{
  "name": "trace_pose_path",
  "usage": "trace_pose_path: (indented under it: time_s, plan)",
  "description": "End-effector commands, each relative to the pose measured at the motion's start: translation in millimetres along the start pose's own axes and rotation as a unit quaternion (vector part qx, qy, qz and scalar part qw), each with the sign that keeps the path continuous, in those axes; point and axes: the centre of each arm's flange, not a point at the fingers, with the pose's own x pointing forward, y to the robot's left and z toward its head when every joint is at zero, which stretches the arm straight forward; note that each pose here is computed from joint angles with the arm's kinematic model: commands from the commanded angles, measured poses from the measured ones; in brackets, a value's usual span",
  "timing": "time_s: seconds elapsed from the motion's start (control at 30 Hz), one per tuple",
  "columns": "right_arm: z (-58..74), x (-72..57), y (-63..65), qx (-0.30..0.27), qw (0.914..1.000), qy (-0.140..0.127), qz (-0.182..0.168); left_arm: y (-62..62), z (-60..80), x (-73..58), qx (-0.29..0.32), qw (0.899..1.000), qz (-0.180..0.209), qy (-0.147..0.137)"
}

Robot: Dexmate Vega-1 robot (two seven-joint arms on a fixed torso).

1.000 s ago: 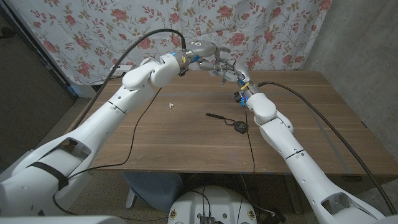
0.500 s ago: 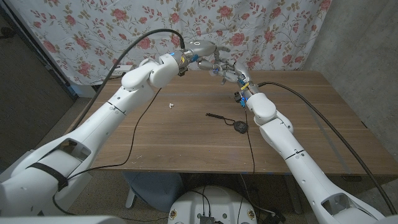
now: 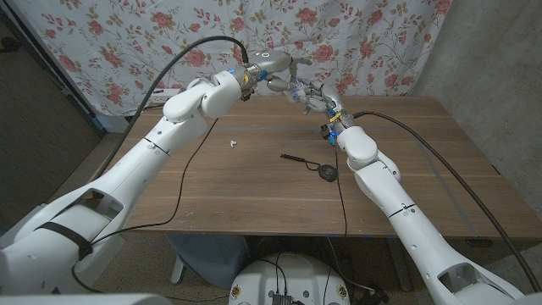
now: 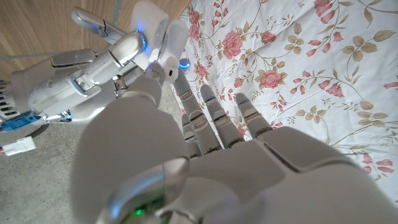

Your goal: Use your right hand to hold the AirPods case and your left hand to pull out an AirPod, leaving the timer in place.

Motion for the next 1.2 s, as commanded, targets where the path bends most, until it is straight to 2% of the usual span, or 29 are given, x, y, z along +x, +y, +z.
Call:
trace_pose_path:
  time_s: [0.03,0.53,0.9,1.2]
  plan:
    - [-2.5,0.7,-3.3,-0.002,1.0000,0.003,-0.002,2.1,-0.2,0.2,-0.005,1.000,0.006,0.001]
    - [-6.9,4.5,-10.9,0.000,0.9999,0.007,-0.011,7.0,-6.2,-5.2,-0.004,1.000,0.014,0.016]
    - [-8.5,3.9,-18.4,-0.007,0.9997,0.009,-0.023,9.7,-8.5,-14.8,0.003,0.999,0.019,0.029]
    - [-7.2,3.7,-20.5,-0.013,0.9995,0.010,-0.026,11.7,-12.9,-28.0,0.004,0.999,0.023,0.046]
